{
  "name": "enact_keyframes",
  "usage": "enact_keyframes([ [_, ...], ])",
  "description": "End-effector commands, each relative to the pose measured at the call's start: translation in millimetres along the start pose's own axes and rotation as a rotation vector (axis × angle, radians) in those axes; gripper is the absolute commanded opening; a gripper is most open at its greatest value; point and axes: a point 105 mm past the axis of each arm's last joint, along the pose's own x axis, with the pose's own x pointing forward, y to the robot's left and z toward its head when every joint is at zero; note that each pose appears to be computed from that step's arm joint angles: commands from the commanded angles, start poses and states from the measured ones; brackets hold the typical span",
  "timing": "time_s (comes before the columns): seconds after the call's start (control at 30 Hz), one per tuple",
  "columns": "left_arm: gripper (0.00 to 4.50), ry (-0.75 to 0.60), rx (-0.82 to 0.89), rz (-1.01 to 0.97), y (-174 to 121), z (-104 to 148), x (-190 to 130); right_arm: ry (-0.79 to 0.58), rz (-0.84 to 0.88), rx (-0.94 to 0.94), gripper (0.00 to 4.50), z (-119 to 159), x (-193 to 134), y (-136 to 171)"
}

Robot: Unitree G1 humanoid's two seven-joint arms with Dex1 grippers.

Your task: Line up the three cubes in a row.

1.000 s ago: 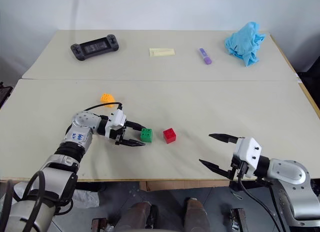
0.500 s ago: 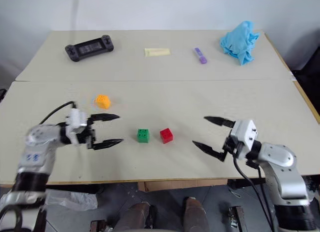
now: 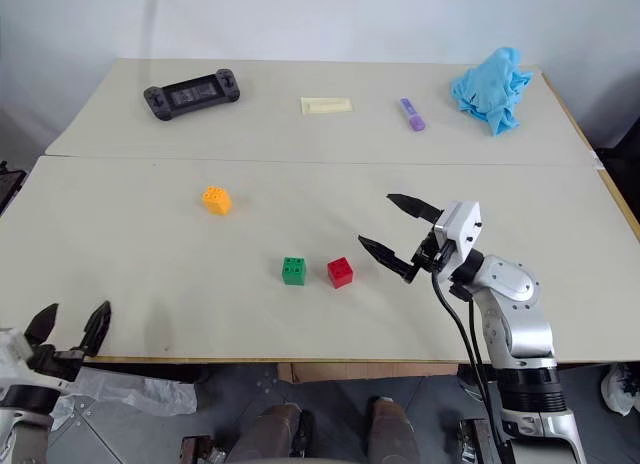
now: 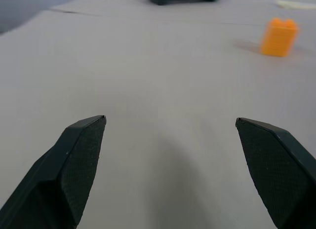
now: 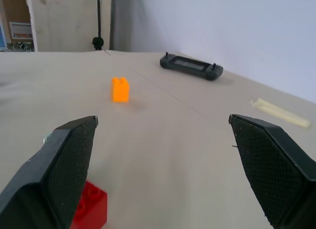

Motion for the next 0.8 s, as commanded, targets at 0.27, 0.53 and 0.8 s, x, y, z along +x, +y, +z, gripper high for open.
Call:
enact_keyframes([
  [0.27, 4.47, -0.112, -0.001, -0.15, -46.4, 44.9, 67.6, -0.036, 0.066, -0.035, 4.5, 10.7, 8.3, 9.3],
  [0.53, 4.47, -0.077, -0.001, -0.388, -125.2, 55.6, 140.1, -0.042, 0.095, -0.042, 4.5, 15.1, 14.5, 20.1],
  [0.8, 4.47, 0.007, 0.012, -0.354, -131.2, 41.9, 177.8, -0.032, 0.069, -0.052, 4.5, 15.9, 13.5, 22.9],
])
